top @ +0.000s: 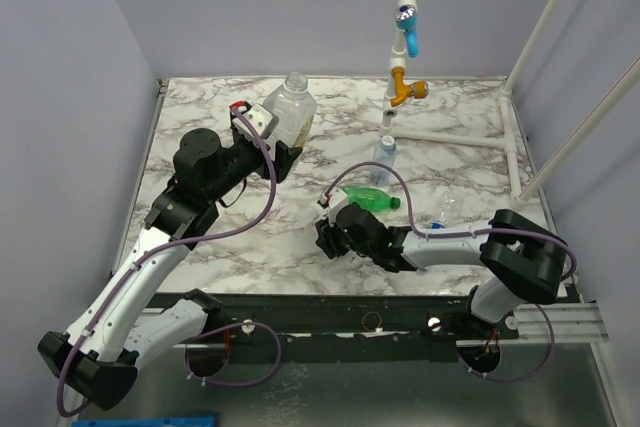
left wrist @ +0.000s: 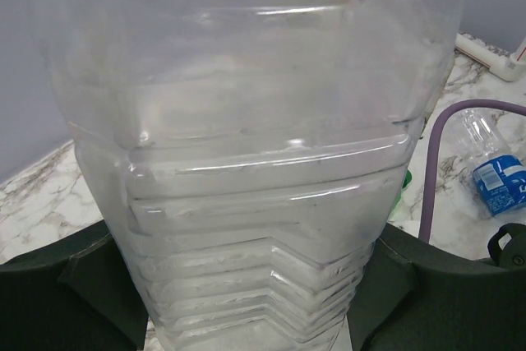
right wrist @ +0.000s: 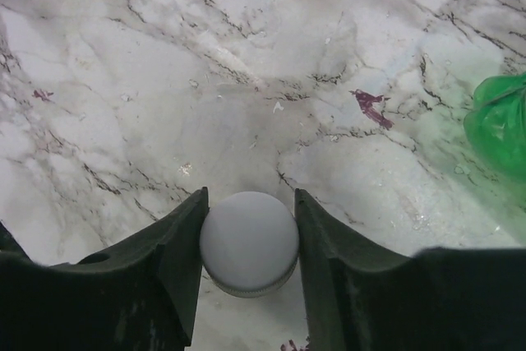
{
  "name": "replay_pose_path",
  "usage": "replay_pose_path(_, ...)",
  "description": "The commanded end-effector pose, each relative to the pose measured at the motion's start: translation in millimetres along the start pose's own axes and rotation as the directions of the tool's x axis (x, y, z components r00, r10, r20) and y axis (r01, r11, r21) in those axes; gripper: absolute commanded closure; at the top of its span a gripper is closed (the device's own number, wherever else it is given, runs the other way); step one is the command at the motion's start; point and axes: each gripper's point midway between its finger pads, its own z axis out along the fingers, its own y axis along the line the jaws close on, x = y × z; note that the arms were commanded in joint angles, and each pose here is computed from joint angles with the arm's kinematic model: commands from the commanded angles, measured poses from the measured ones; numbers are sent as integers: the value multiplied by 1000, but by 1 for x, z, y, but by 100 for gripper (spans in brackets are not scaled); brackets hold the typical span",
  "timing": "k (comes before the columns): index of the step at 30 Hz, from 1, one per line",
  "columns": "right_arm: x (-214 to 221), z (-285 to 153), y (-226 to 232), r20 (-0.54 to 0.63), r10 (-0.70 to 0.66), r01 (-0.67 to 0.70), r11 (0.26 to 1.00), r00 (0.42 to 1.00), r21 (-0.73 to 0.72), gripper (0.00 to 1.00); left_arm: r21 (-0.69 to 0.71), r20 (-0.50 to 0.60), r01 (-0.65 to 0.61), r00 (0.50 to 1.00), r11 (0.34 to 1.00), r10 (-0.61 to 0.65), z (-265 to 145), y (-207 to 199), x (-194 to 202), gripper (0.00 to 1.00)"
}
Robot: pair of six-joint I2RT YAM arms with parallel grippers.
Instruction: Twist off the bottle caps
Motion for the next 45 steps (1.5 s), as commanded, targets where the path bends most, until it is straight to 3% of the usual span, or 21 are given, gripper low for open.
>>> replay_pose_path(1,3,3,-5,40,44,-46,998,998,34,46,2,39,9,999,1000,-9,-4,-1,-8,94)
replay_pose_path(6,2,-11,-1,34,59,-59,998,998,4,25,14,39,11,999,1000,-11,-3,-3,-8,93)
replay_pose_path(9,-25,-31,0,87,67,-67,998,994,1,20,20,38,12,999,1000,-13,-2,-4,-8,92)
replay_pose_path(14,-128,-100,13,312,50,-30,997,949,-68,10,51,32,11,999,999,-13,-2,-10,-4,92)
replay_pose_path(19,-239,-191,26,556,64,22,989,829,-146,4,116,34,-17,999,993,13,-4,-21,0,92)
replay_pose_path(23,-294,-227,33,626,57,60,984,777,-165,1,189,46,-34,999,981,26,-8,-34,1,92)
replay_pose_path(30,-348,-229,46,656,49,99,977,754,-186,0,312,78,-78,995,947,57,-19,-56,-1,92)
replay_pose_path(38,-369,-205,48,652,56,106,973,756,-207,3,354,86,-107,993,929,81,-24,-64,-1,92)
replay_pose_path(42,-373,-201,45,657,77,105,967,750,-234,15,369,85,-114,992,923,89,-25,-66,1,92)
replay_pose_path(45,-370,-195,45,646,82,108,963,759,-248,30,378,81,-116,992,919,92,-25,-68,4,92)
